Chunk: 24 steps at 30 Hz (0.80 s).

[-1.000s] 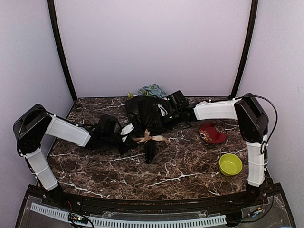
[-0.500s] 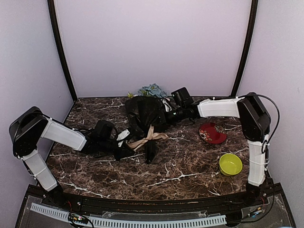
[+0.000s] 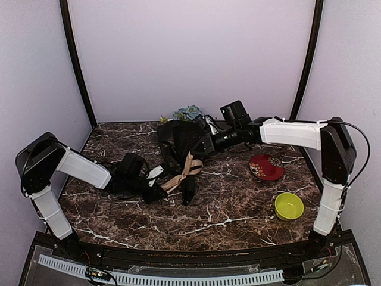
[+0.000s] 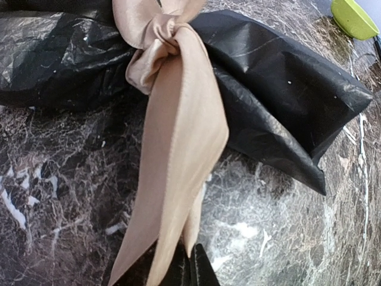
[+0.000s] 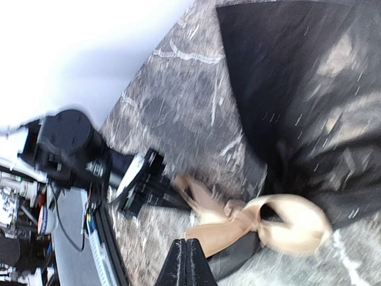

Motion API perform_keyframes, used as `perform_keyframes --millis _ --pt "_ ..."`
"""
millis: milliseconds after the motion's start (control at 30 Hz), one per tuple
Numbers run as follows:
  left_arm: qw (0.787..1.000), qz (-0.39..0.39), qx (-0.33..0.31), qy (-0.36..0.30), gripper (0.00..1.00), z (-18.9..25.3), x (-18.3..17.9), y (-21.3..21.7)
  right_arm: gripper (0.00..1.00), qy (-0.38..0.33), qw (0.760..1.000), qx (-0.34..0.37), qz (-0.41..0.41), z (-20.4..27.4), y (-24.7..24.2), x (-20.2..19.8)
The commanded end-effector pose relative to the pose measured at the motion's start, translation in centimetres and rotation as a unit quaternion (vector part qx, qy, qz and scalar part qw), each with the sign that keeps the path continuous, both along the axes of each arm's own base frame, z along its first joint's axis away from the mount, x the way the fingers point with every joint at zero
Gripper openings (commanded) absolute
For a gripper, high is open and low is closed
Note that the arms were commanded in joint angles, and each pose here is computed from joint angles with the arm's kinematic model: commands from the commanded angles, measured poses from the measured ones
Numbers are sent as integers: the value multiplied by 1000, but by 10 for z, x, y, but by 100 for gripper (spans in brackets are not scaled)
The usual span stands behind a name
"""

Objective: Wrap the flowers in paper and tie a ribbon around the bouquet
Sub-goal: Tie the half-tied ribbon around the folded bouquet.

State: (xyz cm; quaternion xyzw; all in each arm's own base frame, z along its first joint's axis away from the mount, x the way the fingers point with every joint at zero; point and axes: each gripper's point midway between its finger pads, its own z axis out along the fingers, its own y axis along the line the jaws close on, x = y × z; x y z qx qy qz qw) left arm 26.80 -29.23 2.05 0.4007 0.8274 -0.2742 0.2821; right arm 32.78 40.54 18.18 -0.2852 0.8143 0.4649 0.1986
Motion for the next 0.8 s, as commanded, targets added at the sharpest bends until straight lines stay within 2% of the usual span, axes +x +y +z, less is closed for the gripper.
perform_keyframes --millis 0,233,467,767 --pt "1000 2 14 3 0 -2 2 0 0 20 999 -35 21 -16 -20 -34" --pt "1000 10 25 6 0 -5 6 2 0 61 992 -108 -25 -64 -62 -44" --pt "999 7 37 12 0 -10 3 6 0 99 980 -139 -98 -97 -109 -38" --pt "999 11 39 10 0 -8 6 10 0 135 969 -162 -132 -134 -136 -41"
